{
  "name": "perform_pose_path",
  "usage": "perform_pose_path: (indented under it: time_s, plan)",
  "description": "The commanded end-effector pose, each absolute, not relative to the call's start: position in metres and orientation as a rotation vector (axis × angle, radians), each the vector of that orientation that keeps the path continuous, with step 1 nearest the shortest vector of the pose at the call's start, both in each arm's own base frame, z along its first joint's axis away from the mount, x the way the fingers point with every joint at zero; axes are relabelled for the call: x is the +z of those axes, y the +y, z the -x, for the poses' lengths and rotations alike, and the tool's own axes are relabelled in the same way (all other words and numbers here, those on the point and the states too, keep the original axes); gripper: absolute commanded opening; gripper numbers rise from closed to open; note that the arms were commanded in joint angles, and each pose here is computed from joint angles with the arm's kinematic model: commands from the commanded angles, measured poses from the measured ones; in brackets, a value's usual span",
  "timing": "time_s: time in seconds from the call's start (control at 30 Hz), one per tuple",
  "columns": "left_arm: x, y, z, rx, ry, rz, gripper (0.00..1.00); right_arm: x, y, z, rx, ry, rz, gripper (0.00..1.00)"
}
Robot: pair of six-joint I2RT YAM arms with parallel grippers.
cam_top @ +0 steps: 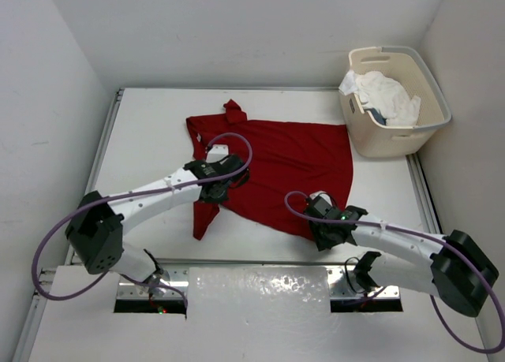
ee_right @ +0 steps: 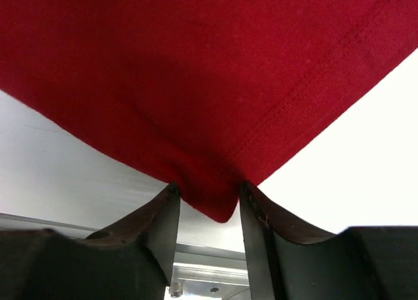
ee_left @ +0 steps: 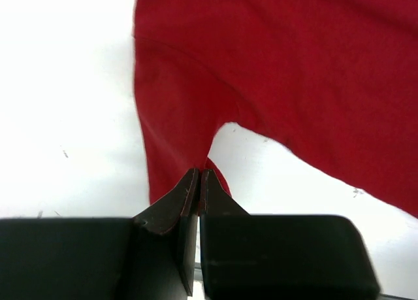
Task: Fold and stack the t-shirts
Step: Flatten out the tshirt
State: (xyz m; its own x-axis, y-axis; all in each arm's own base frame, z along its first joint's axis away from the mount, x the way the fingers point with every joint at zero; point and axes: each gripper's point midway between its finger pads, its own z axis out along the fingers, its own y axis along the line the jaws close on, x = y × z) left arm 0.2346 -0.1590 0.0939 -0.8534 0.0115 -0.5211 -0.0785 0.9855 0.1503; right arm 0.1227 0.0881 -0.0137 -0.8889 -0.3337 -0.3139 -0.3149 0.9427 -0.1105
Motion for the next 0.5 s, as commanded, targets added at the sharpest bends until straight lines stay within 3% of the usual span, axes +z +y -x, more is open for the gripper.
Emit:
perform_pose_path:
  time_s: [0.0, 0.07, 0.13, 0.3, 0.47]
  plan:
    - [0.124, -0.149, -0.243, 0.195, 2.470, 0.098, 0.00, -0.026, 0.080, -0.118, -0.118, 2.771, 0.459, 0.40]
    - [0.131, -0.147, -0.248, 0.178, 2.439, 0.128, 0.00, -0.026, 0.081, -0.122, -0.127, 2.762, 0.458, 0.35]
    - [0.141, -0.145, -0.254, 0.162, 2.396, 0.160, 0.00, -0.024, 0.076, -0.128, -0.180, 2.737, 0.435, 0.01]
    - [0.177, -0.141, -0.274, 0.112, 2.239, 0.252, 0.00, 0.016, 0.076, -0.167, -0.255, 2.558, 0.354, 0.00]
    - [0.263, -0.133, -0.300, 0.055, 1.970, 0.338, 0.00, 0.141, 0.083, -0.240, -0.285, 2.140, 0.164, 0.00]
